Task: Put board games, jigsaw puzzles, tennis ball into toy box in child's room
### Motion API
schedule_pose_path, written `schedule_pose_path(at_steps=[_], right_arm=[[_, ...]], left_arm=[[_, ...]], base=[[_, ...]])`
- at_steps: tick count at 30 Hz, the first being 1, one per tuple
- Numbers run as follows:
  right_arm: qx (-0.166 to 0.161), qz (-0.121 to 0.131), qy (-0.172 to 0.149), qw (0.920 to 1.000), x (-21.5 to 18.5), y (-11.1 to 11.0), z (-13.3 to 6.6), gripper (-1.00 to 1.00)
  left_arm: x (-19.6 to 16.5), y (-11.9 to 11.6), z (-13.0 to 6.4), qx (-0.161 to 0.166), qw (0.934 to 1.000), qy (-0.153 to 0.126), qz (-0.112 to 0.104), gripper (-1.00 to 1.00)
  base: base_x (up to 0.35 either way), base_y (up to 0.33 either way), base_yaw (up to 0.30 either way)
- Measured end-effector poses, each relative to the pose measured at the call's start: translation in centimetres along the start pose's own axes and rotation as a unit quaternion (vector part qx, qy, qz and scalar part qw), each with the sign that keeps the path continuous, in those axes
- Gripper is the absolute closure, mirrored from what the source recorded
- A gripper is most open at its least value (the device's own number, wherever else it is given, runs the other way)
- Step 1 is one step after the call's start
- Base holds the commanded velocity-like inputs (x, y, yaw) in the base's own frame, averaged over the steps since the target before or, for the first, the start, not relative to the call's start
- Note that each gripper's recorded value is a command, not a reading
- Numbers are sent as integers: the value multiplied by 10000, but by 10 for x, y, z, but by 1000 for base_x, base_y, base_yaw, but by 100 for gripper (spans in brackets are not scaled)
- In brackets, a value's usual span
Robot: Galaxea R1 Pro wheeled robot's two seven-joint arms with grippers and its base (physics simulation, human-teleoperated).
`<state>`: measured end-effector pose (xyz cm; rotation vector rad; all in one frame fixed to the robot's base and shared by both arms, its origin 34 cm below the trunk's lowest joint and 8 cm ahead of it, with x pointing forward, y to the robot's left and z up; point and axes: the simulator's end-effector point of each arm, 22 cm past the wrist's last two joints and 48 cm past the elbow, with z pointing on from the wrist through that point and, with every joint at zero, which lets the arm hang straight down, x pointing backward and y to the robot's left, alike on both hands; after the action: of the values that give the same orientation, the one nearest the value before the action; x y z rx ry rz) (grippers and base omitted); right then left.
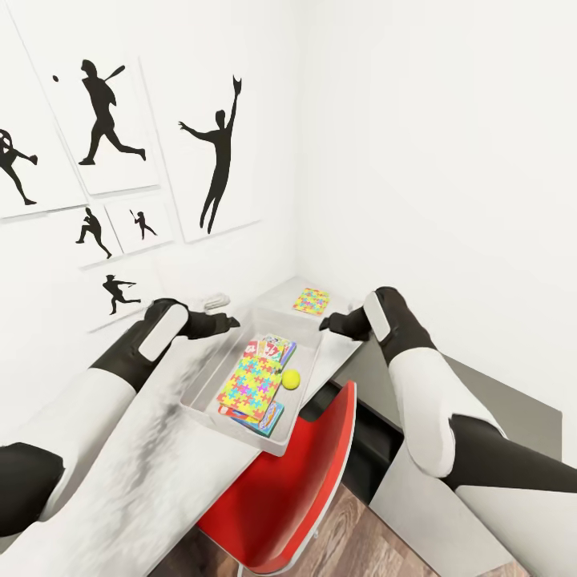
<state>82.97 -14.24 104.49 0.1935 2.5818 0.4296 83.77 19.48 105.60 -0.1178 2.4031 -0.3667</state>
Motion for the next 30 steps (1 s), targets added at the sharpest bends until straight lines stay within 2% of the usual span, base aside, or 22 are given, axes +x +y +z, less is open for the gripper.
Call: schedule_pose_path(at_steps=[6, 20, 30], right_arm=[[-28, 182, 123, 9998, 7, 2, 4, -100], [3, 257, 230, 9994, 16, -1, 8, -100], [29, 270, 577, 9980, 42, -3, 23, -100]], left_arm=[[12, -4, 7, 23, 9999, 139, 67, -100], [24, 1, 15, -67, 9996, 244, 100, -100], [24, 2, 16, -79, 9996, 247, 97, -100]], base=[[0, 0, 0], [0, 0, 0], [0, 0, 0]])
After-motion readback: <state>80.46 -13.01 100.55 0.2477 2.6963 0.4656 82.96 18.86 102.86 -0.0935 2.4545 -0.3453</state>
